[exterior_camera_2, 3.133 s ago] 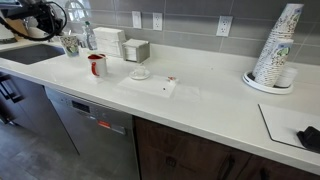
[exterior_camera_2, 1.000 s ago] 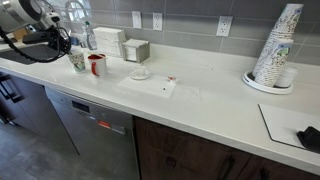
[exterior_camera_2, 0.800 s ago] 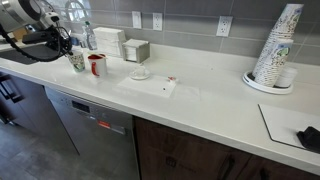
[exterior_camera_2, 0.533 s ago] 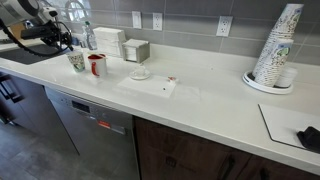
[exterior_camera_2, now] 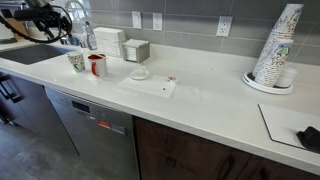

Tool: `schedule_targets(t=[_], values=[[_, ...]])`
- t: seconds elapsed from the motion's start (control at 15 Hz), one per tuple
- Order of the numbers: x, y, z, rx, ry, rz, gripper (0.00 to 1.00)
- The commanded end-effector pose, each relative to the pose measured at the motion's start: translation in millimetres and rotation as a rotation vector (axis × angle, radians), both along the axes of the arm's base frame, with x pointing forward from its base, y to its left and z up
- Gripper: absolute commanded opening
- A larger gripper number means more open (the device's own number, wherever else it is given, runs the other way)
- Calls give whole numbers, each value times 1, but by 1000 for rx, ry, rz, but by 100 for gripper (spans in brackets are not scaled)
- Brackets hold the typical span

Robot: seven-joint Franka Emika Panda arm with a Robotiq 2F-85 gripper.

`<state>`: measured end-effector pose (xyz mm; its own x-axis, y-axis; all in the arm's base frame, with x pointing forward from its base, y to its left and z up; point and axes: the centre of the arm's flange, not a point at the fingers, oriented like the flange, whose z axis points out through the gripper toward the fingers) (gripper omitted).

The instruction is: Move the coffee cup to the left

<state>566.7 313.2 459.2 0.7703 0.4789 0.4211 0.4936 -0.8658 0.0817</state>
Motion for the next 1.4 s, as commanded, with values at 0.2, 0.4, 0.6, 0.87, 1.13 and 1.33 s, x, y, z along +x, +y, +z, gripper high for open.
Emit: schedule_targets(t=[0.2, 0.4, 0.6, 0.87, 1.13, 1.33], values=[[-23, -65, 56, -15, 110, -80, 100], [-32, -91, 72, -42, 131, -136, 100], [-40, -117, 86, -60, 154, -188, 100], [-53, -149, 99, -102, 198, -274, 100], [-67, -181, 116, -123, 206, -338, 100], [-74, -205, 130, -150, 205, -386, 100]])
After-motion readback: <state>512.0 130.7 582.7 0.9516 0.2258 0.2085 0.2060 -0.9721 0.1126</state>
